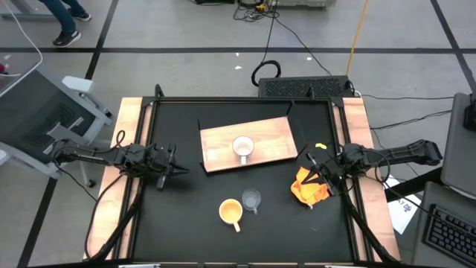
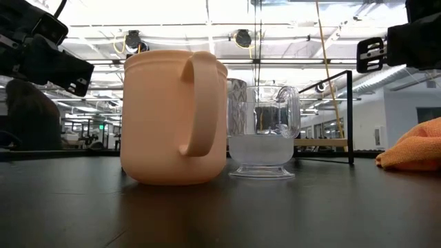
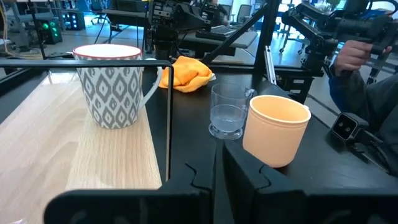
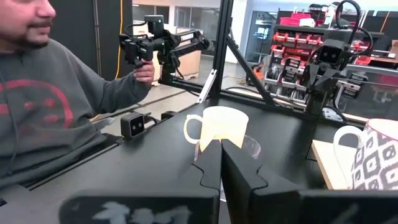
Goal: Stack small to large cups/mugs on shelf
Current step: Put the gray patterned mug on the shelf
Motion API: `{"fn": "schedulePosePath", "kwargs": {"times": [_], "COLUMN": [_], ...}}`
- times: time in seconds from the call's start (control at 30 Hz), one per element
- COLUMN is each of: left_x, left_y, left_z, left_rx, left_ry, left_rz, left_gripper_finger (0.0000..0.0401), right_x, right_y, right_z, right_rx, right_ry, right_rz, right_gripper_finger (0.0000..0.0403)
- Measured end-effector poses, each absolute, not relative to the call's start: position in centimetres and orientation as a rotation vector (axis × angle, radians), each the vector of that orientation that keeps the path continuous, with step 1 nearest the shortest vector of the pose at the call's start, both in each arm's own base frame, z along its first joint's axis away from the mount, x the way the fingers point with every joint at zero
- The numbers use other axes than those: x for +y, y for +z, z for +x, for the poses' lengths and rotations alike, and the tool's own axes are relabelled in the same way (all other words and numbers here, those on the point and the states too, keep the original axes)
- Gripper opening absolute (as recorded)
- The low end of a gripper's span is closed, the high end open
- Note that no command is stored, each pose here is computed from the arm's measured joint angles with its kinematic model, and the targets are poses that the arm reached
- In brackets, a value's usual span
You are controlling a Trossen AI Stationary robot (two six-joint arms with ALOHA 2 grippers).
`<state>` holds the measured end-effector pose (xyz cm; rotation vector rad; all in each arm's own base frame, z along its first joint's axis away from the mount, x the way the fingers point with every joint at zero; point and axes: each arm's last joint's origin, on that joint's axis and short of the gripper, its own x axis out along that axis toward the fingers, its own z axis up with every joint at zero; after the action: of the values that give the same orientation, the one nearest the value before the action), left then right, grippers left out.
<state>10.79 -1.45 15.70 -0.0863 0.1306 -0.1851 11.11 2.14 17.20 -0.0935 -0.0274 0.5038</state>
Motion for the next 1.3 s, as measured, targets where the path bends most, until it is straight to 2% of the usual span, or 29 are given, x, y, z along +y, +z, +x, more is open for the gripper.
{"fn": "schedulePosePath", "kwargs": {"times": [0.63,0.9,1.3], "left_x": [-1.4,-0.8,0.5], "left_y": [16.2,18.6,23.0], "left_z": [10.9,10.8,11.6], "left_rx": [0.078,-0.173,-0.193], "left_ry": [-0.152,0.02,0.144], "left_rz": [-0.127,-0.113,-0.099], "left_gripper_finger": [0.0031,0.0031,0.0031], "right_x": [2.1,2.1,2.1], "right_y": [17.1,17.1,17.1], "right_z": [11.1,11.1,11.1], "right_rx": [-0.022,-0.018,-0.018], "right_ry": [0.504,0.504,0.504], "right_rz": [-0.088,-0.088,-0.091], "right_gripper_finger": [0.0,0.0,0.0]}}
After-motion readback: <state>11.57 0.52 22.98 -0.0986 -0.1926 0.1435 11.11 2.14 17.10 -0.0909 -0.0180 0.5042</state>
